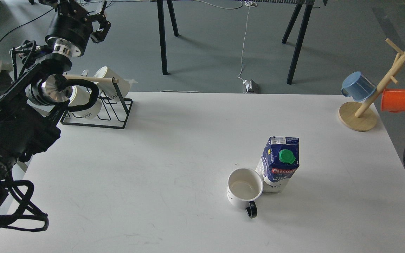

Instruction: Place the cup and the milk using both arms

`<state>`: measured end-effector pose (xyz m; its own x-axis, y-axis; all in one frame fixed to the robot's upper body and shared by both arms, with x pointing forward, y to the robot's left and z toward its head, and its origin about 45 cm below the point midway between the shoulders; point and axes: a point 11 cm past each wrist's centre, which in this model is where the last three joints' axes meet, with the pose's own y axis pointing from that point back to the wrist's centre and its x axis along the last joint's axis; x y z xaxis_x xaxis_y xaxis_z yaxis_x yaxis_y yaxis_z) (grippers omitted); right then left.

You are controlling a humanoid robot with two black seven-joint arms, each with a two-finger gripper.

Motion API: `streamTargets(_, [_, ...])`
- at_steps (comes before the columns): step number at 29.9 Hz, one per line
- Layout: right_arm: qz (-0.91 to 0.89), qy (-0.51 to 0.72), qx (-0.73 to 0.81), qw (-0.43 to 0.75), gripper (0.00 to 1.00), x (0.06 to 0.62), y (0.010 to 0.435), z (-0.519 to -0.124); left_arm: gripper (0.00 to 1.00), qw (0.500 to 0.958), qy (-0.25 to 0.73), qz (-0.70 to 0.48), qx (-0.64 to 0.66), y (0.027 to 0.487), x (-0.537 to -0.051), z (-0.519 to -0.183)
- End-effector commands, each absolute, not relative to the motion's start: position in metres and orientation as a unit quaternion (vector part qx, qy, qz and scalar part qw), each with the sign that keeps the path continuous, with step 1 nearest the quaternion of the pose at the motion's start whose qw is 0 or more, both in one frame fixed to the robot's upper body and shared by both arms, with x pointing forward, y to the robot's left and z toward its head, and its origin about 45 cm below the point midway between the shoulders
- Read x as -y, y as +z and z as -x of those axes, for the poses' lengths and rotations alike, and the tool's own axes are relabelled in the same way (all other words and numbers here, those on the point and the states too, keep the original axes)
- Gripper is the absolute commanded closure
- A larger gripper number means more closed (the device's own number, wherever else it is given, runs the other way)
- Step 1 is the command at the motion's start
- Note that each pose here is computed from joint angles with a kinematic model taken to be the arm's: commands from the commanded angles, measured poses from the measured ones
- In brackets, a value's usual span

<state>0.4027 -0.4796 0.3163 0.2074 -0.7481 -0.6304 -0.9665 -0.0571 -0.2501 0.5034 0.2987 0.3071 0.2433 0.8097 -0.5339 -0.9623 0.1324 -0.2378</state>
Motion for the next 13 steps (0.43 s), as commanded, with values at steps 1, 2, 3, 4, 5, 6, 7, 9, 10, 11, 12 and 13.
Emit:
streamTargets(1, [0.696,0.182,-0.607,0.337,0.01,0.463,0.315,-0.439,0.00,0.733,0.599,0.280,-0.162,0.305,-0.302,-0.504])
streamTargets(2, [0.692,0.187,-0.606,0.344,0.01,0.455,0.315,-0.449,0.00,0.732,0.599,0.280,-0.163,0.305,-0.302,-0.504])
streamTargets(3, [0.687,0.190,-0.608,0.350,0.01,0.452,0.315,-0.457,0.00,0.732,0.600,0.280,-0.163,0.305,-0.303,-0.504])
streamTargets(4, [0.680,0.191,-0.613,0.354,0.01,0.452,0.316,-0.464,0.00,0.732,0.599,0.280,-0.162,0.306,-0.303,-0.504])
streamTargets(5, [0.675,0.195,-0.618,0.351,0.01,0.450,0.314,-0.469,0.00,0.731,0.599,0.282,-0.162,0.307,-0.304,-0.504])
streamTargets(6, [0.673,0.201,-0.621,0.347,0.01,0.446,0.309,-0.473,0.00,0.730,0.600,0.283,-0.162,0.307,-0.304,-0.504])
streamTargets(7, [0.676,0.208,-0.619,0.341,0.01,0.436,0.304,-0.479,0.00,0.730,0.600,0.283,-0.163,0.307,-0.304,-0.504])
streamTargets(9, [0.686,0.211,-0.614,0.329,0.01,0.424,0.301,-0.483,0.00,0.730,0.600,0.283,-0.163,0.307,-0.303,-0.505])
streamTargets(10, [0.688,0.212,-0.613,0.326,0.01,0.420,0.300,-0.484,0.00,0.731,0.599,0.283,-0.163,0.308,-0.302,-0.505])
streamTargets(11, [0.689,0.213,-0.611,0.326,0.01,0.419,0.300,-0.485,0.00,0.730,0.600,0.283,-0.163,0.308,-0.302,-0.505])
streamTargets(12, [0.689,0.212,-0.611,0.327,0.01,0.418,0.301,-0.485,0.00,0.731,0.600,0.283,-0.163,0.307,-0.301,-0.505])
streamTargets(13, [0.690,0.211,-0.611,0.327,0.01,0.418,0.302,-0.485,0.00,0.731,0.600,0.283,-0.163,0.307,-0.301,-0.505])
